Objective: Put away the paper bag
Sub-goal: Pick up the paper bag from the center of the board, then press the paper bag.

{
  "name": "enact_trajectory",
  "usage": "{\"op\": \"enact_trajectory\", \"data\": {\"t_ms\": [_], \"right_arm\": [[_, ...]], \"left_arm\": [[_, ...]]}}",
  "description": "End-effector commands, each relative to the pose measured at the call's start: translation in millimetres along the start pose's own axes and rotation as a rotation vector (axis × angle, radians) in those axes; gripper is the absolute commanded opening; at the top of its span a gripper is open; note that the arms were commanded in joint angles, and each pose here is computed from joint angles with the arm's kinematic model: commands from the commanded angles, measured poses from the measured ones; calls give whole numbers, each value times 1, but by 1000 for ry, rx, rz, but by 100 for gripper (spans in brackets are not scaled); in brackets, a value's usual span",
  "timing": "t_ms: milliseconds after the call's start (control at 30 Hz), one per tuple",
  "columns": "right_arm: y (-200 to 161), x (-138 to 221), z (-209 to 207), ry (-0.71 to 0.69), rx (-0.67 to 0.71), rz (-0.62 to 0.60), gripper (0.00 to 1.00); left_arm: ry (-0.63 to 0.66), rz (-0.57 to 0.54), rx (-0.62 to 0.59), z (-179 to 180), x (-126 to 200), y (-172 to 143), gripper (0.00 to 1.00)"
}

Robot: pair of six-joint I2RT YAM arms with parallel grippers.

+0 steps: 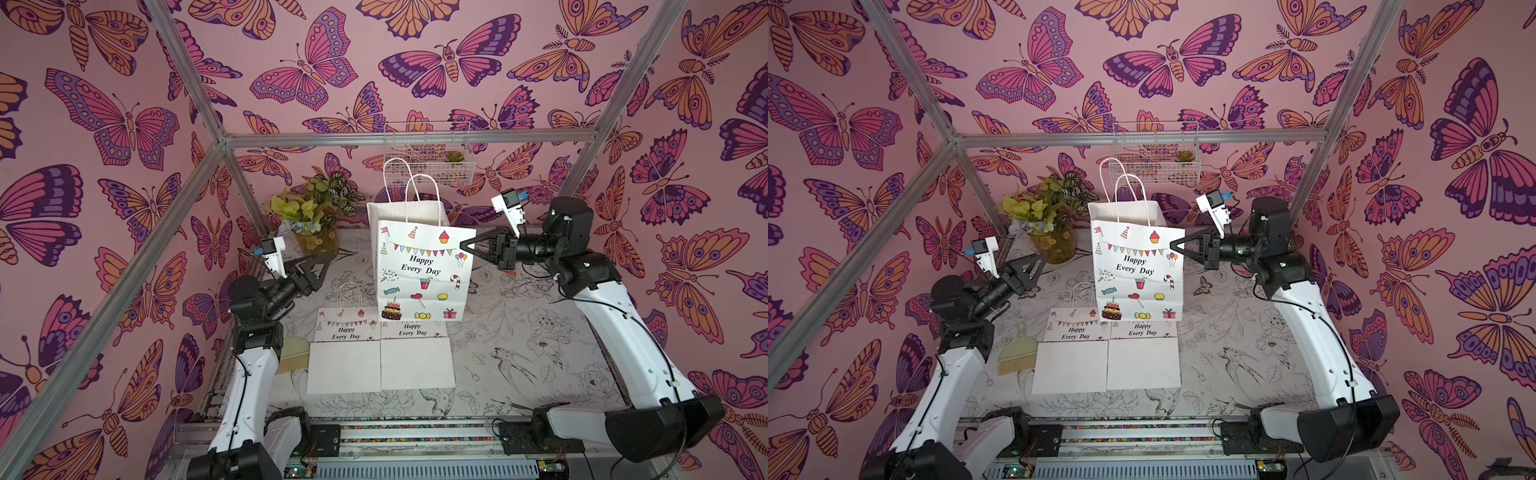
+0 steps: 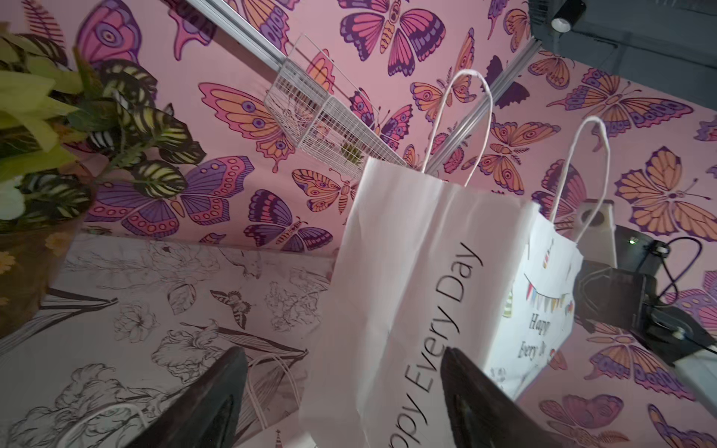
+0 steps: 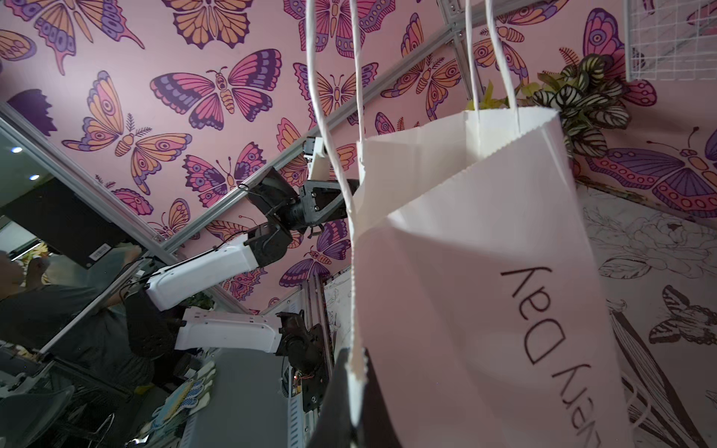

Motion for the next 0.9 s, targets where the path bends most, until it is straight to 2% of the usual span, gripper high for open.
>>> {"op": "enact_trajectory", "data": {"t_ms": [0,367,867], "right_arm": [[20,12,35,129,91,-27,0],[32,28,87,178,194,-53,0],[49,35,114,180,233,-105,0]], "left_arm": [[-175,101,-130,-41,8,-4,83],[-237,231,-123,-40,-5,-27,84],[-395,352,-160,-65,-18,-51,86]]}}
Point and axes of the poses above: each gripper's point midway between its finger pads, its own x axis back along the fingers, its own z axis along the line the jaws close on, y = z × x, the point moved 5 cm from there along x, back along the fingers, and after that the axes turned 7 degrees about x, right-handed, at the moved point
